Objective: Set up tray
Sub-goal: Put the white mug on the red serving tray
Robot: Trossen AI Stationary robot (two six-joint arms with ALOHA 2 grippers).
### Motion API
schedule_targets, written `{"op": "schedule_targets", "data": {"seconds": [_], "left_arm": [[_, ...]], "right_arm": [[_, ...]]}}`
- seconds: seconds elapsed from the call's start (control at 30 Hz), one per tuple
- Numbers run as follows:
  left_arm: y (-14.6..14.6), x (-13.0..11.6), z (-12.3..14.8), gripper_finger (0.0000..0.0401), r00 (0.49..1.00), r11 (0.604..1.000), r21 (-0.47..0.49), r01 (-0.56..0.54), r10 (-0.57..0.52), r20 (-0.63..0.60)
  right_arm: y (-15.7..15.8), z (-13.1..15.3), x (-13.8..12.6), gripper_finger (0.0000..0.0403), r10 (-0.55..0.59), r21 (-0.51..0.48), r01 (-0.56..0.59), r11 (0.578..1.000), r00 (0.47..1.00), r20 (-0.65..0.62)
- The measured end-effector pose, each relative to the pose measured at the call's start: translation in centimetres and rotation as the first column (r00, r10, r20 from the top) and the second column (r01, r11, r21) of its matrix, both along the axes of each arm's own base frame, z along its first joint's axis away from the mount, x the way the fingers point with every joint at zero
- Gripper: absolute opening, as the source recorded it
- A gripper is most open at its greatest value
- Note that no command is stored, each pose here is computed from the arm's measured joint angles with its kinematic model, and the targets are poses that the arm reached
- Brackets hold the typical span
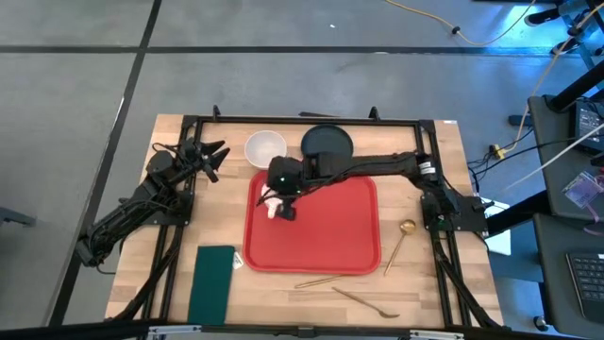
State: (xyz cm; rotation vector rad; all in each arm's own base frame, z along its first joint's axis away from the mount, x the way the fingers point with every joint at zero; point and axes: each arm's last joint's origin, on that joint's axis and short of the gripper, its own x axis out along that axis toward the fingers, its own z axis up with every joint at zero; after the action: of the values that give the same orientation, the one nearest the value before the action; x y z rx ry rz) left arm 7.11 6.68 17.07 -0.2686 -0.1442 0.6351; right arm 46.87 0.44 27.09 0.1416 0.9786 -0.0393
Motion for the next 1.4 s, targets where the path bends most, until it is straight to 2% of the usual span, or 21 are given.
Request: {"op": "schedule_targets", "data": {"seconds": [0.1,0.3,0.53,0.8,1.07,1.4], "left_arm": [[0.0,0.0,0.0,0.0187,1.000,1.000,0.007,0.000,0.001,-0.006],[0.0,0.0,0.0,0.0187,1.000,1.000,0.005,0.000,0.000,-0.010],[0.0,0.0,-0.1,0.0187,1.000,1.000,-0.009,0.001,-0.001,0.000],[0.0,0.0,0.0,0.0187,1.000,1.000,-0.023,0.002,-0.001,0.011],[0.0,0.0,-0.1,0.0187,1.000,1.000,-0.026,0.006,-0.006,0.011],[0.0,0.0,-0.1,0.0187,1.000,0.999,-0.047,0.010,-0.008,0.027]], "right_arm": [[1.0,-1.9,-0.1,0.0002,0.053,0.054,-0.049,0.997,0.995,-0.084],[1.9,-6.3,-0.5,0.0001,0.047,0.040,-0.040,0.998,0.983,-0.179],[1.9,-8.3,0.2,0.0001,-0.041,0.060,0.044,0.997,0.998,-0.055],[1.0,-8.4,1.3,0.0000,-0.104,0.065,0.100,0.993,0.993,0.062],[0.2,-10.4,2.4,0.0000,-0.156,0.075,0.148,0.986,0.982,0.108],[-0.4,-9.4,3.6,0.0000,-0.171,0.103,0.148,0.984,0.949,0.264]]}}
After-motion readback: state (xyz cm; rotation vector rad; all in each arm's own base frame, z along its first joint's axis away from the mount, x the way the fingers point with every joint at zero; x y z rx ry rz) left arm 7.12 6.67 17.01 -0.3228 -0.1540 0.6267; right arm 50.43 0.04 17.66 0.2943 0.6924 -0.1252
